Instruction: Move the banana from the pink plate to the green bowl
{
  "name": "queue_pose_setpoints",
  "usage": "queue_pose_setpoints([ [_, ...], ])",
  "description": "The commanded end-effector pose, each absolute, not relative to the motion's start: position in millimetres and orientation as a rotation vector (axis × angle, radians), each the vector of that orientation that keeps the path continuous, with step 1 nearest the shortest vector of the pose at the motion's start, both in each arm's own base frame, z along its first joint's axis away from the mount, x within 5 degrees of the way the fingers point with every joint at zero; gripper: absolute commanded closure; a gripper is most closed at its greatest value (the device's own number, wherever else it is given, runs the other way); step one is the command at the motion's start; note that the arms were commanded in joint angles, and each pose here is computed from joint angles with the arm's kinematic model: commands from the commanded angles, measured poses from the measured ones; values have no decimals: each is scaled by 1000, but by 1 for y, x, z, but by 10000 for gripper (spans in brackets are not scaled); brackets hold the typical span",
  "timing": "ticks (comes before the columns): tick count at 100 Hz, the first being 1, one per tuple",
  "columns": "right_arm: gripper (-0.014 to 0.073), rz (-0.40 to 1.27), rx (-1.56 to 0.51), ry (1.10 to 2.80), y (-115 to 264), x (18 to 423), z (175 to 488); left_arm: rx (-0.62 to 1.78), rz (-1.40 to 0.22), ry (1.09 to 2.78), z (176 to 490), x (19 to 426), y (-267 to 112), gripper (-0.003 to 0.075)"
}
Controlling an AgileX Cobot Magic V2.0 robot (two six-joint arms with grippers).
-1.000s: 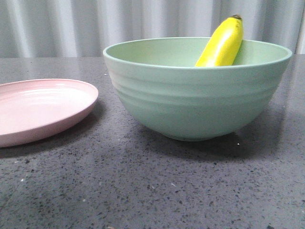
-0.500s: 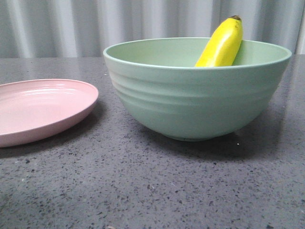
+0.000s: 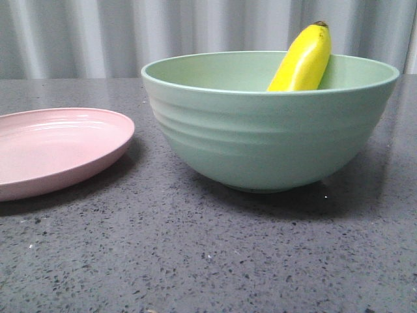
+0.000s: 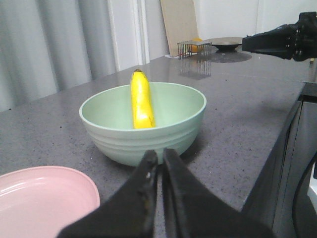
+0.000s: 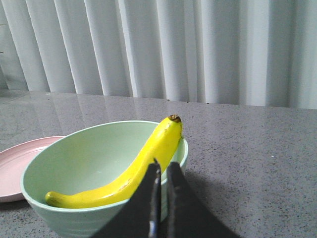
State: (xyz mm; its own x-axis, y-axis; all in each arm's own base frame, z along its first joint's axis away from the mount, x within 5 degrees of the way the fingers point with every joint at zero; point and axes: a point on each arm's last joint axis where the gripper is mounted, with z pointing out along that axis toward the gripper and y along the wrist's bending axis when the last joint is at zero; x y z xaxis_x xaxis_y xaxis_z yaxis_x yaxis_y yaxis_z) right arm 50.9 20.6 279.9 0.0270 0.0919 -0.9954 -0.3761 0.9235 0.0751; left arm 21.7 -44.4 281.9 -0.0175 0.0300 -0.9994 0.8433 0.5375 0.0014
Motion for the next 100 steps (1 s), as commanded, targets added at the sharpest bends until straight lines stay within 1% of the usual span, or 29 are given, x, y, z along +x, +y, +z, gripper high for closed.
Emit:
queue_pose_setpoints([
  [1,659,360,-224,1408,20,50,295,737,-785,1410,290,24,-44,741],
  [32,659,360,-224,1408,20,50,295,761,-767,1462,270,28,-48,741],
  [37,659,360,-224,1408,20,50,295,782,-724,1451,268,29,-47,741],
  [50,659,360,-224,1408,20,50,295,816,-518,1380,257,37,-46,741],
  [56,659,360,-224,1408,20,50,295,759,-450,1335,255,42,-44,741],
  [69,659,360,-224,1408,20,50,295,568,-394,1289,246,50,-38,741],
  [77,659,360,-224,1408,20,50,295,465,-328,1264,242,54,-33,741],
  [100,659,360,-224,1408,20,50,295,275,-88,1295,227,57,-15,741],
])
